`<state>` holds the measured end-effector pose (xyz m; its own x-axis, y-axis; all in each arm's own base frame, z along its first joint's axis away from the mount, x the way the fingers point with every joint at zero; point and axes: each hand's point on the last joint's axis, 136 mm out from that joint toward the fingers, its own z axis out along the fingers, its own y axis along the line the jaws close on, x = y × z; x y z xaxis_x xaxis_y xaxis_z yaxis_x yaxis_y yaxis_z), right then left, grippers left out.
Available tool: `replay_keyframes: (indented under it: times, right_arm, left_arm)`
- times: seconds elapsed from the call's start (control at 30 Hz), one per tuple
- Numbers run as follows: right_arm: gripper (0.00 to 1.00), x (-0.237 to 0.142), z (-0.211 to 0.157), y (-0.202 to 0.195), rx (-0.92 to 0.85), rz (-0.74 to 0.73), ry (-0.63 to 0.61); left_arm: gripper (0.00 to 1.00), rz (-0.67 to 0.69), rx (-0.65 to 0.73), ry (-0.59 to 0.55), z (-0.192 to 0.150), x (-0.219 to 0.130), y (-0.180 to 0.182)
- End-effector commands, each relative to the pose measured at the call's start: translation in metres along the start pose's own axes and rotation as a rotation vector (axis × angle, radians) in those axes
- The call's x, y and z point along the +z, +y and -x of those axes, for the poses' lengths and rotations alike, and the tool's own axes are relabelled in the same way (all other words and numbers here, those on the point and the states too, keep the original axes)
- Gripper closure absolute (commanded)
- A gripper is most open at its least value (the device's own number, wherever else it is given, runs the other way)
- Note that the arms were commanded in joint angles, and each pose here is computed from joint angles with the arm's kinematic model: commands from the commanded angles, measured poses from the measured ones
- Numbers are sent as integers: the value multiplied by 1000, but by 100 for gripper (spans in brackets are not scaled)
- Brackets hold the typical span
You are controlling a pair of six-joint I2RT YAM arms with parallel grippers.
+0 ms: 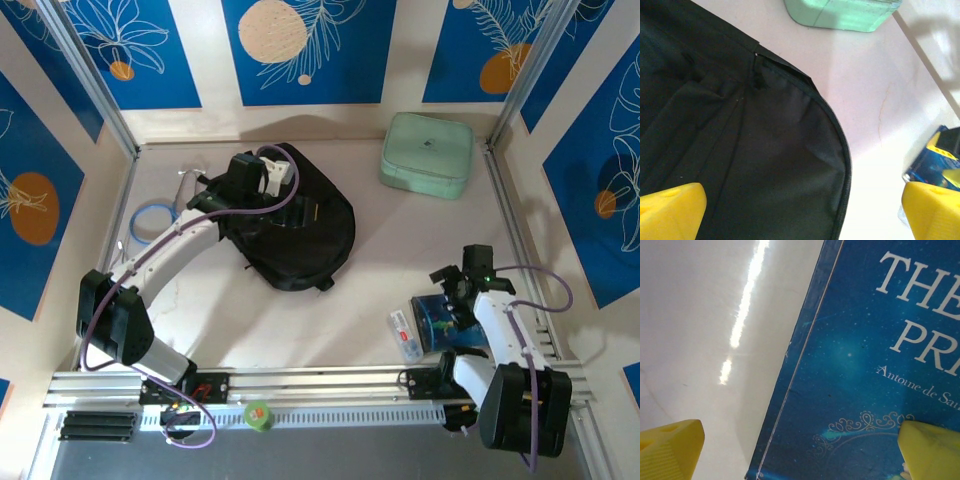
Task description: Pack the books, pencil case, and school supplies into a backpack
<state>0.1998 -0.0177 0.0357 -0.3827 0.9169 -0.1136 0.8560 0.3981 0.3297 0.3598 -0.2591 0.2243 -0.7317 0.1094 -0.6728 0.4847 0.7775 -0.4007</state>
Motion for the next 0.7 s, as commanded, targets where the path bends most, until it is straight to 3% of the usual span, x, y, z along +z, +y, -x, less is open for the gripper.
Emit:
replay_keyframes:
  times: [0.0,0.17,0.47,0.67]
  right_arm:
    - [1,8,-6,31,-52,138,75]
    - [3,20,-12,61,-126,205,156]
    - [7,41,-47,130,-408,246,284]
    - [15,25,-43,150,-435,250,228]
  left_arm:
    - [0,-65,-32,25,-1,5,-9]
    - [0,-108,-44,85,-7,23,-21]
    - [3,-184,-14,184,-23,65,-63]
    - [11,-237,16,243,-35,94,-97]
